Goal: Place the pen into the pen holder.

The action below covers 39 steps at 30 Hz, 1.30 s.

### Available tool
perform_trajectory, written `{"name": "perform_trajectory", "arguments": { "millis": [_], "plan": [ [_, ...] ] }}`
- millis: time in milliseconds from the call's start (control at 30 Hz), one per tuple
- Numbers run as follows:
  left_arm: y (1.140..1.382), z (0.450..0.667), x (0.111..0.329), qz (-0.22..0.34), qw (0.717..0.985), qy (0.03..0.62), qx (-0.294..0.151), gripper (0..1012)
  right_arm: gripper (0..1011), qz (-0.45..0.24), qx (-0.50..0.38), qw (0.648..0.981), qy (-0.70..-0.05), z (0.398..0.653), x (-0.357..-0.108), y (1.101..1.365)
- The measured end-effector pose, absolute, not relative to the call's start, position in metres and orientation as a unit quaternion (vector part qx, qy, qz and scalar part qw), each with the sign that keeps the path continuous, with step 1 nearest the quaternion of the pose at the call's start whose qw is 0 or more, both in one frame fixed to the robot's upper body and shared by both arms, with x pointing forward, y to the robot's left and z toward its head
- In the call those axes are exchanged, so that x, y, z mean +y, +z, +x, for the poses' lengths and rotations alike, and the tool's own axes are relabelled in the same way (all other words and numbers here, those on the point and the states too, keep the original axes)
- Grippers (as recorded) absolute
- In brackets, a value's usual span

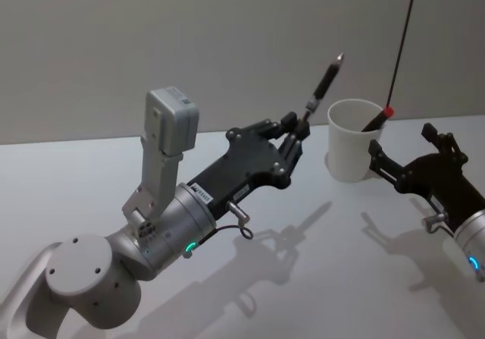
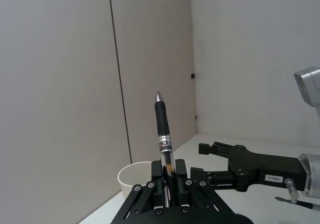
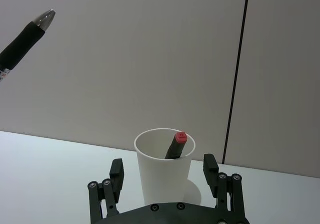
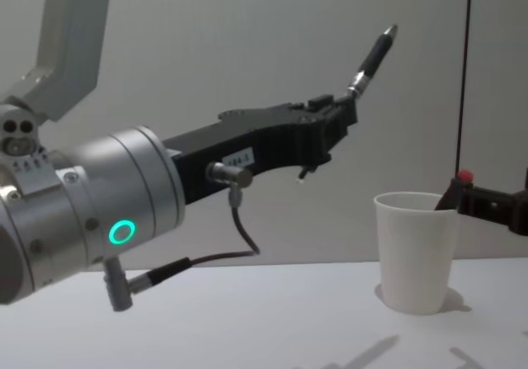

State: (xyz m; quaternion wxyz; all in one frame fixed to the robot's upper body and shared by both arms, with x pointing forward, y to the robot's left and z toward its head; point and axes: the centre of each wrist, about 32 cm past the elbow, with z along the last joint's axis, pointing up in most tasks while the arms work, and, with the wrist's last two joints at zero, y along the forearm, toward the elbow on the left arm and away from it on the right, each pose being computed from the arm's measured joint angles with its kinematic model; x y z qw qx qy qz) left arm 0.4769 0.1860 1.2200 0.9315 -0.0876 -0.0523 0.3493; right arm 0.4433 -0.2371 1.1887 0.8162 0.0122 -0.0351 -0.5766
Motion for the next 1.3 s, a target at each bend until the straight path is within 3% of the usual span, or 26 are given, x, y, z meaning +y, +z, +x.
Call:
{"name": "perform_trajectory", "arguments": {
  "millis": [733, 1300],
  "plan": [
    [1.22, 0.482, 0.179, -0.095, 0.942, 0.319, -0.052, 160, 1001, 0.015, -0.034, 0.821, -0.57, 0.443, -0.239, 1.19],
    [1.22, 0.483, 0.178, -0.097, 0.943, 0.314, -0.052, 160, 1001, 0.077, 0.02, 0.848, -0.525, 0.433, -0.261, 1.201]
  ]
}}
